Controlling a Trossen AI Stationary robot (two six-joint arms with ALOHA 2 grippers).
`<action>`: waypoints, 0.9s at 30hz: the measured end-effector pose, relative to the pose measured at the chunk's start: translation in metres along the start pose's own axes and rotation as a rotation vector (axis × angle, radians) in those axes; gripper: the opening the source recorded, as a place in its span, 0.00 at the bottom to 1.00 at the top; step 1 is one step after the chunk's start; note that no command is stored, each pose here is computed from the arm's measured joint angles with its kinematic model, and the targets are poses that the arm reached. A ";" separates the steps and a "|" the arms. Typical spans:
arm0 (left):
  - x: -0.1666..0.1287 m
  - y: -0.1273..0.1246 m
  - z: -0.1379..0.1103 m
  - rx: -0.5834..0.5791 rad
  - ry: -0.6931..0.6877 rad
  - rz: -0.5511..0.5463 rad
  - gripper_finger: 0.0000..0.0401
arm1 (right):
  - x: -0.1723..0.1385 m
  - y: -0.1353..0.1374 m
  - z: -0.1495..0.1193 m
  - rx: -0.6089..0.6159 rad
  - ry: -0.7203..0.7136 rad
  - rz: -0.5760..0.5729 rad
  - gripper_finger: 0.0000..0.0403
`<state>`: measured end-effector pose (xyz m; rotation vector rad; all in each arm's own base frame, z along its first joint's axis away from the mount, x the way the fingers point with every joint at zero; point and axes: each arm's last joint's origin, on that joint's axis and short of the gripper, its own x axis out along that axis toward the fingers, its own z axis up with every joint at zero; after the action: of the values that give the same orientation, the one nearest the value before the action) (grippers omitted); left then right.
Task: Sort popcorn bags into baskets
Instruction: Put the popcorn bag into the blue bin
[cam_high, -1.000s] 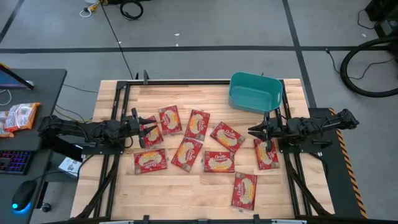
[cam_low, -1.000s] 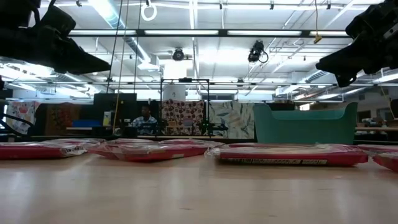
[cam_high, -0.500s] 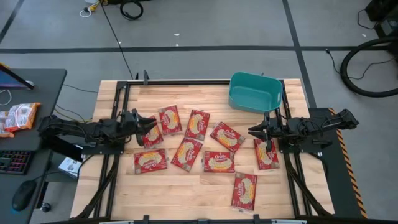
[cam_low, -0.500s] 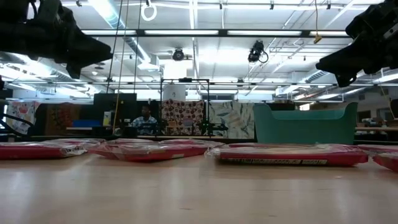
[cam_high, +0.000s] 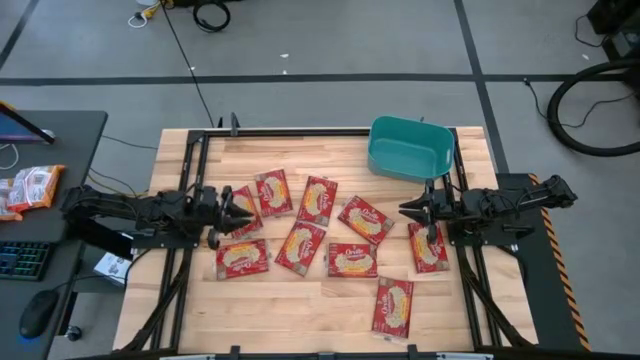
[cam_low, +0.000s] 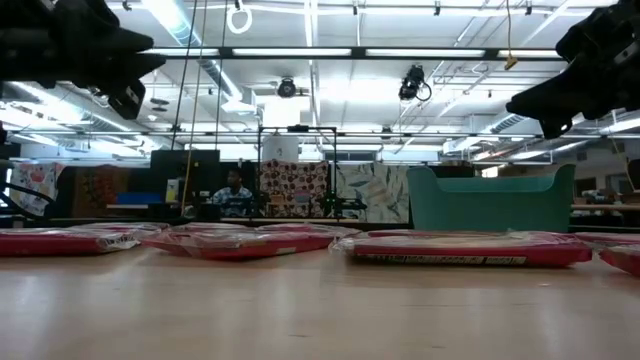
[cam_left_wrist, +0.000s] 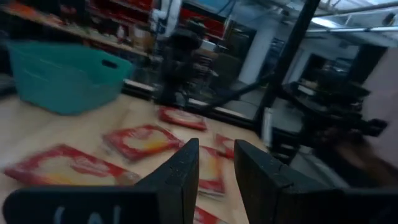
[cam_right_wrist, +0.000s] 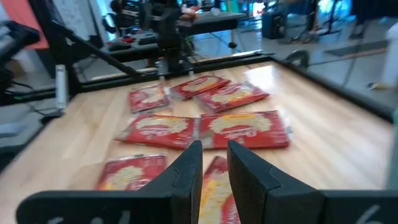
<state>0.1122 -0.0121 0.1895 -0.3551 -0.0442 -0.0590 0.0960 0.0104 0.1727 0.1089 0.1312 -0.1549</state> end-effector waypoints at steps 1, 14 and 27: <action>0.000 0.000 0.000 -0.021 0.001 0.001 0.26 | 0.000 0.000 0.001 -0.028 -0.012 -0.019 0.20; 0.019 0.013 -0.022 -0.081 0.166 0.186 0.26 | -0.007 0.002 0.036 0.011 -0.368 -0.003 0.20; 0.061 0.008 -0.009 -0.030 0.408 0.297 0.26 | 0.009 0.008 0.032 0.098 -0.286 0.044 0.20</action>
<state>0.1743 -0.0106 0.1814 -0.3706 0.4126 0.1625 0.1101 0.0135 0.2036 0.1857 -0.1644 -0.1315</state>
